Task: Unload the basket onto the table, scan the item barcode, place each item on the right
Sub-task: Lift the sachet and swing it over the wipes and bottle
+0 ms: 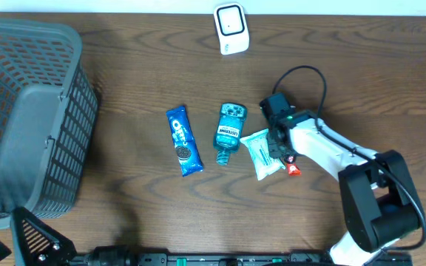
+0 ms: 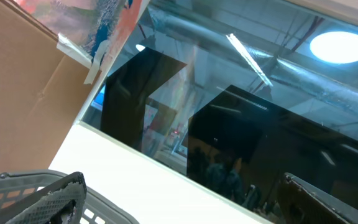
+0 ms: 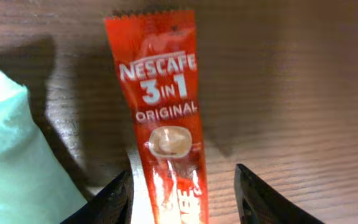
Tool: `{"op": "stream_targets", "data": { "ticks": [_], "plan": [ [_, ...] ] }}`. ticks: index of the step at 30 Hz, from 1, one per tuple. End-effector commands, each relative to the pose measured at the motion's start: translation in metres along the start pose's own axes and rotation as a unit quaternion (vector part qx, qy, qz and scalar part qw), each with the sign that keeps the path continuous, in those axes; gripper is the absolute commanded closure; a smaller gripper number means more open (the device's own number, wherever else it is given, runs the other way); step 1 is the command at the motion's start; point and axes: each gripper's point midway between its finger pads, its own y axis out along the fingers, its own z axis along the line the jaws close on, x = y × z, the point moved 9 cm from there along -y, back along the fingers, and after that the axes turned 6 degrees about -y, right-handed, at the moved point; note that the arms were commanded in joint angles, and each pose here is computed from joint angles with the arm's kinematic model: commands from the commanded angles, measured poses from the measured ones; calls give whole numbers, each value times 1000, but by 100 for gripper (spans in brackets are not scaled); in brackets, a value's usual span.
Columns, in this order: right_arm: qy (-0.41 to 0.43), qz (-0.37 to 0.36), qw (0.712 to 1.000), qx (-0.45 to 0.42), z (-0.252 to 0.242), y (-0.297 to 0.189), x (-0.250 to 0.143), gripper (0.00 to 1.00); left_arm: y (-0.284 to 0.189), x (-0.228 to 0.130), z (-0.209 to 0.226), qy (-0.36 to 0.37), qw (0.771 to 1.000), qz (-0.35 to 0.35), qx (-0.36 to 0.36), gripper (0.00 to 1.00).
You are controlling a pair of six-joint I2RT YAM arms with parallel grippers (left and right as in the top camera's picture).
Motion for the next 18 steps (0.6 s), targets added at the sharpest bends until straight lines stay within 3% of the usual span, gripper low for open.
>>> {"op": "stream_targets", "data": {
  "ticks": [1, 6, 9, 14, 18],
  "plan": [
    [-65, 76, 994, -35, 14, 44, -23, 50, -1, 1, -2, -1, 1000, -4, -7, 2],
    [-111, 153, 981, -50, 21, 85, -45, 54, -1, 1, -2, -1, 1000, -4, -7, 2],
    [-130, 202, 970, -38, 24, 99, -61, 49, -1, 1, -2, -1, 1000, -4, -7, 2],
    [-105, 264, 955, 82, 41, 89, -75, 28, -1, 1, -2, -1, 1000, -4, -7, 2],
    [-84, 307, 935, 159, 51, 80, -84, 28, -1, 1, -2, -1, 1000, -4, -7, 2]
  ]
}}
